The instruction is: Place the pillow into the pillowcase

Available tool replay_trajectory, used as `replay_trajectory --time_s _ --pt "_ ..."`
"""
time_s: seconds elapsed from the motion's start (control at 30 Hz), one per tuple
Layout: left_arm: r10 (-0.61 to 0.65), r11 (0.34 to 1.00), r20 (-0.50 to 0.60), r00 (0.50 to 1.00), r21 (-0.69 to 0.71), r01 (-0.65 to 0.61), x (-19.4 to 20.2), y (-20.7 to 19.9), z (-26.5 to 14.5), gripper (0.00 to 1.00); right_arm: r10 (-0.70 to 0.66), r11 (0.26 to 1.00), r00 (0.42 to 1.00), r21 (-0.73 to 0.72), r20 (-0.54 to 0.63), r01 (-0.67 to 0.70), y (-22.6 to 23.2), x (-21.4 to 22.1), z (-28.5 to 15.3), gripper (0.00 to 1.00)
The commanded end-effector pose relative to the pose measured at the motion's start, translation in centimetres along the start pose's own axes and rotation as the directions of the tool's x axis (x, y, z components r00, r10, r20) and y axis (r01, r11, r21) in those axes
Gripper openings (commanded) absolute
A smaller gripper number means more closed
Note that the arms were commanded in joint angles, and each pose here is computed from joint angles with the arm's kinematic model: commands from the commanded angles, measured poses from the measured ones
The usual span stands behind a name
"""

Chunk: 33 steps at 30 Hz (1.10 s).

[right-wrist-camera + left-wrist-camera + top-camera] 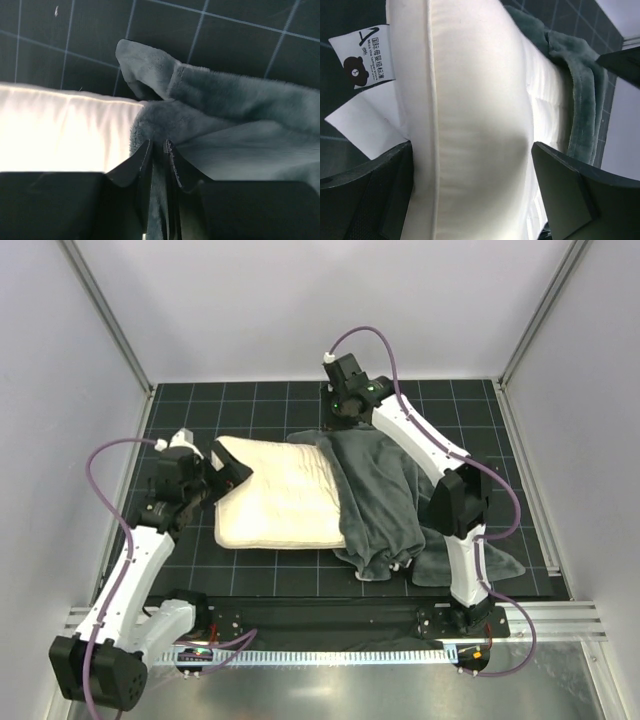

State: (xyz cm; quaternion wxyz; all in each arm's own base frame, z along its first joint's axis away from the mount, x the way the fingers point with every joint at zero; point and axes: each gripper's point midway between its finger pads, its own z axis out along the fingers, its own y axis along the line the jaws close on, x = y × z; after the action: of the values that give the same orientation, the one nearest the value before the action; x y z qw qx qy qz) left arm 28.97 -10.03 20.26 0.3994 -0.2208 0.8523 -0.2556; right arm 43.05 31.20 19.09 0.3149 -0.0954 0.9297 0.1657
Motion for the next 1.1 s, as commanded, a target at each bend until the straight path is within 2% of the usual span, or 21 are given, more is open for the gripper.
replay_trajectory --time_s 0.0,0.17,0.2,0.3,0.43,0.47,0.5,0.57,0.6,0.67,0.7,0.77,0.83,0.87,0.9,0.97,1.07 --pt "-0.032 0.998 -0.027 0.999 -0.062 0.030 2.0 2.3 0.9 0.98 -0.044 0.999 0.997 0.026 0.067 0.042 0.6 -1.3 -1.5 0.30" --pt "-0.045 0.991 -0.082 0.996 -0.130 0.034 4.0 4.7 2.8 1.00 -0.100 0.992 0.991 0.084 0.083 0.093 -0.1 -0.9 -1.5 0.57" --pt "-0.055 0.989 -0.102 0.993 -0.144 0.040 4.8 5.3 3.3 1.00 -0.120 0.990 0.990 0.087 0.075 0.114 0.3 -0.6 -1.3 0.65" --pt "-0.073 0.986 -0.112 0.991 -0.154 0.056 5.6 6.1 4.3 1.00 -0.179 0.977 0.982 0.132 0.064 0.169 0.5 -0.1 -0.7 0.72" --pt "-0.080 0.985 -0.117 0.990 -0.159 0.060 6.3 6.8 5.0 0.99 -0.228 0.948 0.974 0.228 0.002 0.222 -0.3 1.2 1.3 0.72" --pt "-0.081 0.985 -0.118 0.990 -0.160 0.061 6.5 7.0 5.2 0.97 -0.233 0.939 0.972 0.255 -0.020 0.230 -0.9 1.7 2.2 0.73" --pt "-0.077 0.986 -0.112 0.991 -0.153 0.060 6.4 7.0 5.3 0.87 -0.238 0.930 0.971 0.282 -0.028 0.236 -1.3 1.9 2.6 0.72" --pt "-0.076 0.987 -0.113 0.991 -0.150 0.059 6.7 7.2 5.4 0.74 -0.239 0.922 0.970 0.301 -0.047 0.242 -1.8 2.4 3.4 0.69" --pt "-0.076 0.988 -0.110 0.991 -0.144 0.060 6.7 7.1 5.5 0.62 -0.241 0.918 0.968 0.307 -0.072 0.251 -2.1 3.3 4.2 0.68" --pt "-0.074 0.988 -0.104 0.992 -0.141 0.059 6.7 7.1 5.5 0.51 -0.236 0.918 0.968 0.307 -0.087 0.252 -2.1 4.0 5.0 0.67" --pt "-0.071 0.989 -0.100 0.992 -0.139 0.057 6.5 7.1 5.4 0.39 -0.241 0.913 0.965 0.314 -0.100 0.261 -2.2 4.7 5.5 0.66" --pt "-0.064 0.990 -0.093 0.994 -0.129 0.052 6.3 6.8 5.2 0.25 -0.236 0.907 0.966 0.334 -0.103 0.257 -2.6 4.9 5.9 0.62" --pt "-0.056 0.992 -0.092 0.994 -0.120 0.045 6.2 6.6 5.0 0.15 -0.232 0.907 0.967 0.335 -0.109 0.256 -2.5 5.1 6.2 0.46" --pt "-0.053 0.993 -0.086 0.995 -0.109 0.044 6.0 6.3 4.7 0.04 -0.226 0.919 0.968 0.304 -0.108 0.249 -1.7 4.9 6.1 0.25" --pt "-0.048 0.995 -0.089 0.995 -0.093 0.040 5.9 5.9 4.5 0.00 -0.227 0.929 0.968 0.273 -0.107 0.248 -1.0 4.9 6.0 0.16" --pt "-0.043 0.997 -0.086 0.995 -0.061 0.037 5.8 5.2 4.0 0.00 -0.240 0.953 0.967 0.171 -0.084 0.252 1.7 4.6 5.7 0.04" --pt "-0.022 0.999 -0.078 0.997 0.046 0.026 5.0 2.7 2.6 0.00 -0.277 0.960 0.961 0.026 -0.024 0.278 6.5 4.1 3.9 0.04"
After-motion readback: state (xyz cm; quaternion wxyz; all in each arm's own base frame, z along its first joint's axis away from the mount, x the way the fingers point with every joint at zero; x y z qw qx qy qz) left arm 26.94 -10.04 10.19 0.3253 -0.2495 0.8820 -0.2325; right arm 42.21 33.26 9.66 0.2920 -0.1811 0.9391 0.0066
